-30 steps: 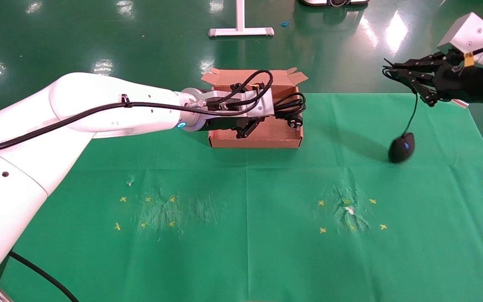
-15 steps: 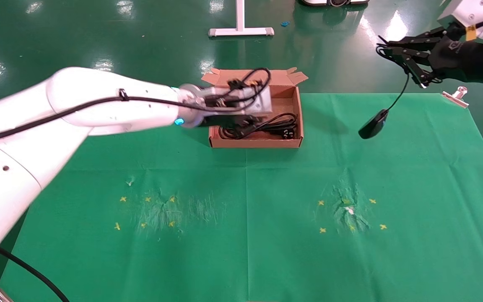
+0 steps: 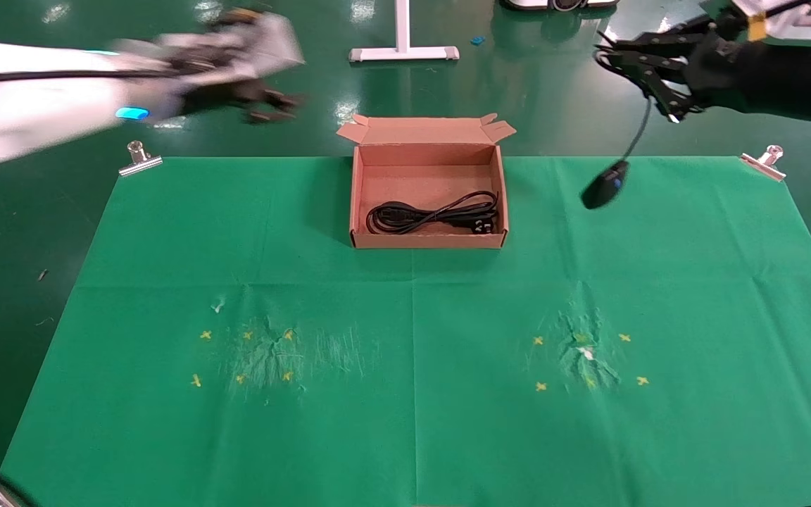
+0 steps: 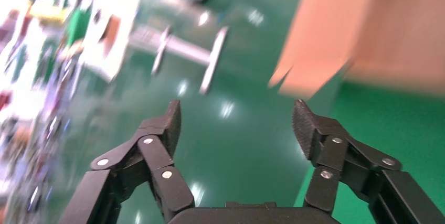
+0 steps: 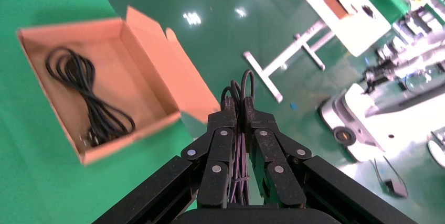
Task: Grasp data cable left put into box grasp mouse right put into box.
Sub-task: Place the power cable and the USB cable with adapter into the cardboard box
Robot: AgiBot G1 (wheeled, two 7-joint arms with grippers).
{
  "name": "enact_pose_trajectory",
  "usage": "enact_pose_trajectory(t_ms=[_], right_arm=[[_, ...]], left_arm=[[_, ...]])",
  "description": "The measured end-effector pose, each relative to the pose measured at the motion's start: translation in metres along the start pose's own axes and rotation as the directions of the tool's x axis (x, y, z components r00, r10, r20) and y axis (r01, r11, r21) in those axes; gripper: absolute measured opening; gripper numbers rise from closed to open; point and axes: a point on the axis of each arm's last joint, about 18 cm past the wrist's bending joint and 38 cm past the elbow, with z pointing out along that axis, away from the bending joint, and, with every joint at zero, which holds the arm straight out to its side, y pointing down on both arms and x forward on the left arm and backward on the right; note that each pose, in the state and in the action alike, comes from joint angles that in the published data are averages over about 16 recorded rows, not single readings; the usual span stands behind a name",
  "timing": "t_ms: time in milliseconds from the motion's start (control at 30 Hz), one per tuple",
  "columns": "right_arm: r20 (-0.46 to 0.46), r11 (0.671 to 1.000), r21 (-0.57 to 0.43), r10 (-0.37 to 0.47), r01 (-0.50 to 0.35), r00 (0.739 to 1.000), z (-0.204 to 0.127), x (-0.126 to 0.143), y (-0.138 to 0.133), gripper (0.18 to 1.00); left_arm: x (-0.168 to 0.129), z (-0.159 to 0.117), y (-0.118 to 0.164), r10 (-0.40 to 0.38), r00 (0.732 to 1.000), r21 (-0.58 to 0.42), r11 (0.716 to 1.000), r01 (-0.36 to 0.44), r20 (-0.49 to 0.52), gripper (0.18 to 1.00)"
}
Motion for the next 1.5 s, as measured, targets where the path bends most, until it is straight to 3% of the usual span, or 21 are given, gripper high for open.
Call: enact_pose_trajectory(t_ms=[300,533,733,1100,1500], right_arm=[[0.044,0.994,0.097,-0.048,0.043,0.998,0.032,-0.017,-0.042,0.202],[0.102,0.980,0.172,-0.116,0.097,0.988,0.065,-0.043,-0.079,0.202],[0.163,0.972,0.192,-0.170,0.138,0.972,0.095,-0.075,-0.095,0.202],[0.234,0.971,0.122,-0.230,0.206,0.945,0.143,-0.127,-0.079,0.202],[0.199,0.951,0.039,-0.308,0.306,0.931,0.174,-0.146,-0.044,0.202]], left_arm=[[-0.018,-0.036,0.028,-0.011,0.997,-0.029,1.000,0.013,0.073,0.856],[-0.015,-0.041,0.026,-0.010,0.997,-0.033,0.999,0.013,0.077,0.942],[-0.014,-0.044,0.024,-0.012,0.997,-0.040,0.999,0.015,0.079,0.983],[-0.012,-0.046,0.021,-0.013,0.997,-0.052,0.999,0.018,0.082,1.001],[-0.011,-0.048,0.019,-0.012,0.996,-0.058,0.998,0.017,0.086,1.001]])
